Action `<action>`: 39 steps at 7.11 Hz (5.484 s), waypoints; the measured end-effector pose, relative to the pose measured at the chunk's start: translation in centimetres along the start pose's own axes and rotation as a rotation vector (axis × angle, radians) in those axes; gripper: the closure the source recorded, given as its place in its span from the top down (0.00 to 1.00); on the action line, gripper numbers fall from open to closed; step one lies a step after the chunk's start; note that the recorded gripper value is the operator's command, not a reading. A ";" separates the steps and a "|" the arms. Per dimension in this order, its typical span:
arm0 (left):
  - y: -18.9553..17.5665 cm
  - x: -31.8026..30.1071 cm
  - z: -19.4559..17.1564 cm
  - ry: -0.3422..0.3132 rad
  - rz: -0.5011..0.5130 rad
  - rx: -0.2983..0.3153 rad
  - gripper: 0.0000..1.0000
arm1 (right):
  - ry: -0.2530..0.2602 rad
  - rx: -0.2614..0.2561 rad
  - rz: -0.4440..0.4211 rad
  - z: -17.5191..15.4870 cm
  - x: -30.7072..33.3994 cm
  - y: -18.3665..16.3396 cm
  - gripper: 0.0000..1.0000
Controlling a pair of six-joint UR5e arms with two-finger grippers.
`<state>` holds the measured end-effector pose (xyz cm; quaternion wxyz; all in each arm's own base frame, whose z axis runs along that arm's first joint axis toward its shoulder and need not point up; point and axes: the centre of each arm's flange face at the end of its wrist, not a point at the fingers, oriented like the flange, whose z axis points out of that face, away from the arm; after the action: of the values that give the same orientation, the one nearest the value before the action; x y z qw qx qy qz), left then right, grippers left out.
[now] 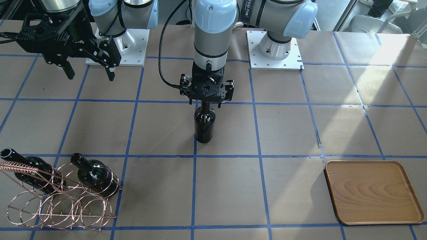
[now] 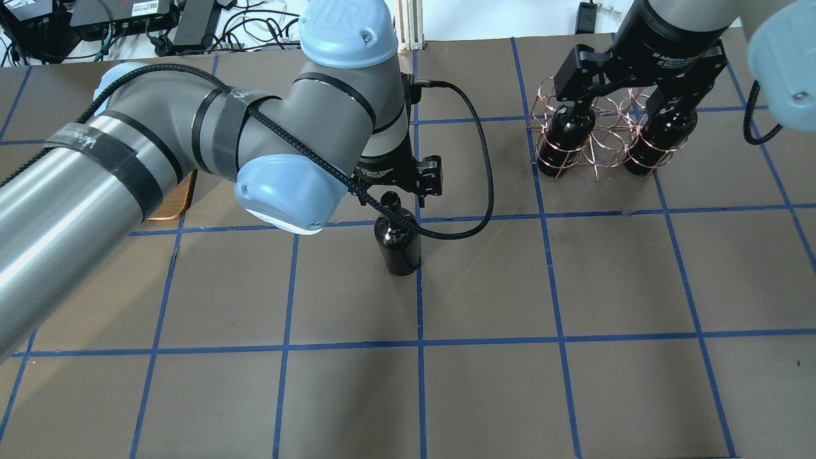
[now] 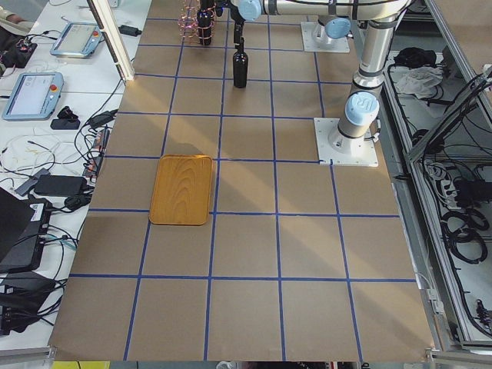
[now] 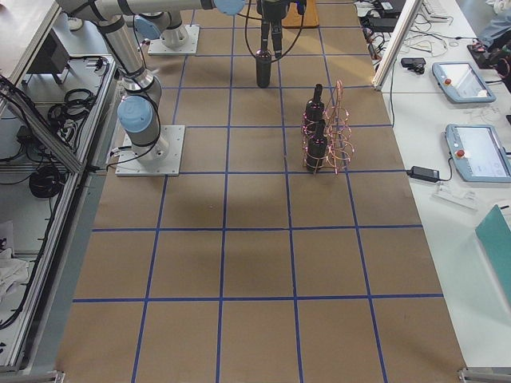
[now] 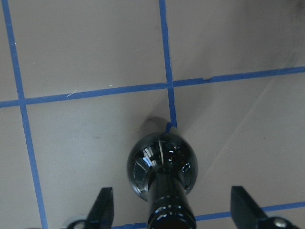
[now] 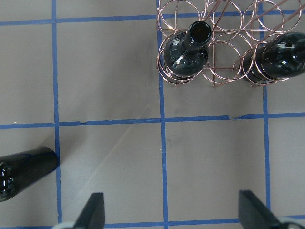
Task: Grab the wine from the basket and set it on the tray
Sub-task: 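Lower the left gripper over the bottle neck, then grasp the bottle neck with the left gripper and lift it, then carry the bottle with the left gripper over the wooden tray, then lower the bottle onto the tray, laying it down, and open the left gripper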
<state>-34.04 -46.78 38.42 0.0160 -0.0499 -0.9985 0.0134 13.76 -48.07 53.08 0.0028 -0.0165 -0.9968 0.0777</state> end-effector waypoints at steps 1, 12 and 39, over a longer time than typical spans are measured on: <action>0.2 0.0 0.5 -0.002 0.002 -0.009 0.75 | 0.000 0.000 0.006 0.0 0.0 0.0 1.00; -3.5 -5.1 -5.5 -0.006 -0.023 0.046 0.00 | 0.007 -0.005 0.020 0.2 0.0 0.0 1.00; -8.9 -48.9 -12.5 -0.052 0.000 0.029 1.00 | 0.012 -0.005 0.020 0.2 0.1 0.0 1.00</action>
<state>14.14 -60.19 49.70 -0.0091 -0.0495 -0.9983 0.0290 13.66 -48.07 52.90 0.0078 -0.0269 -0.9968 0.0750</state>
